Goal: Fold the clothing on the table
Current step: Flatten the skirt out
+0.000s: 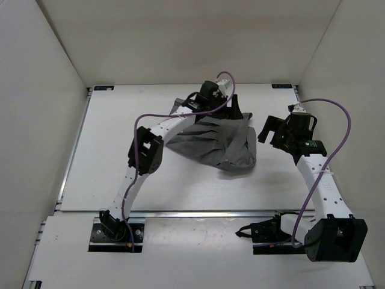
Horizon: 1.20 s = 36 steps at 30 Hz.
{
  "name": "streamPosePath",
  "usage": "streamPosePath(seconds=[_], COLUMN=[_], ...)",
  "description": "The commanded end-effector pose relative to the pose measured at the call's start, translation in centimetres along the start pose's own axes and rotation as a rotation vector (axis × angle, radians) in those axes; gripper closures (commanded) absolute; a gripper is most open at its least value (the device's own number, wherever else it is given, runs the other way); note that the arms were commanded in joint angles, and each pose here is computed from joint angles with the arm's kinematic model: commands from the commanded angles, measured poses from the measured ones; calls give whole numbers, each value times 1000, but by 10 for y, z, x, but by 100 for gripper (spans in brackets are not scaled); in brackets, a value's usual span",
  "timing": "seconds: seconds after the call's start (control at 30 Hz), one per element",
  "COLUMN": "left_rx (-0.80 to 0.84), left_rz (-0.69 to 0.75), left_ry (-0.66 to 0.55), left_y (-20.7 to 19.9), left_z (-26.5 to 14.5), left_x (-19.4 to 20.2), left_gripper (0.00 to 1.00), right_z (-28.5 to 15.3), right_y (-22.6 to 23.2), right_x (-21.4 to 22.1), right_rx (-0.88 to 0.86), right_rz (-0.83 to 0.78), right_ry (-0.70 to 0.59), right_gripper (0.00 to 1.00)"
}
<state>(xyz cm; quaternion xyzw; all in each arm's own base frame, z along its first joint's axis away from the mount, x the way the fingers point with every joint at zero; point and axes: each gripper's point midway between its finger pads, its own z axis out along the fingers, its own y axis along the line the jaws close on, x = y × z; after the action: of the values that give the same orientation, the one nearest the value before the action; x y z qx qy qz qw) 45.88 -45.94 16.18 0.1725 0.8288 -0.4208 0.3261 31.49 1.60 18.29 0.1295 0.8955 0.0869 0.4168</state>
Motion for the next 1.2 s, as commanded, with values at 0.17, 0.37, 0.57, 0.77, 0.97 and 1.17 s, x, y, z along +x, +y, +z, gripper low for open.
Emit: streamPosePath(seconds=[0.17,0.37,0.57,0.77,0.97,1.17], left_rx=[-12,-91,-116,-240,-383,-506], left_rz=[72,88,46,42,-58,-91], left_ry=[-72,-66,-43,-127,-188,-228], left_y=[-43,-35,-28,-22,19,33], left_z=[50,71,66,7,-125,-232], left_x=[12,34,35,-19,35,98], left_gripper=[1,19,100,100,100,10], right_z=[-8,-22,-27,-26,-24,-16], right_y=[-11,-12,-12,2,17,43], right_x=[21,20,21,18,16,33], right_rx=[12,7,-7,-70,-123,-187], right_rz=[49,55,54,40,-10,-65], right_ry=[0,-33,-51,-61,-60,24], right_gripper=[1,0,1,1,2,1])
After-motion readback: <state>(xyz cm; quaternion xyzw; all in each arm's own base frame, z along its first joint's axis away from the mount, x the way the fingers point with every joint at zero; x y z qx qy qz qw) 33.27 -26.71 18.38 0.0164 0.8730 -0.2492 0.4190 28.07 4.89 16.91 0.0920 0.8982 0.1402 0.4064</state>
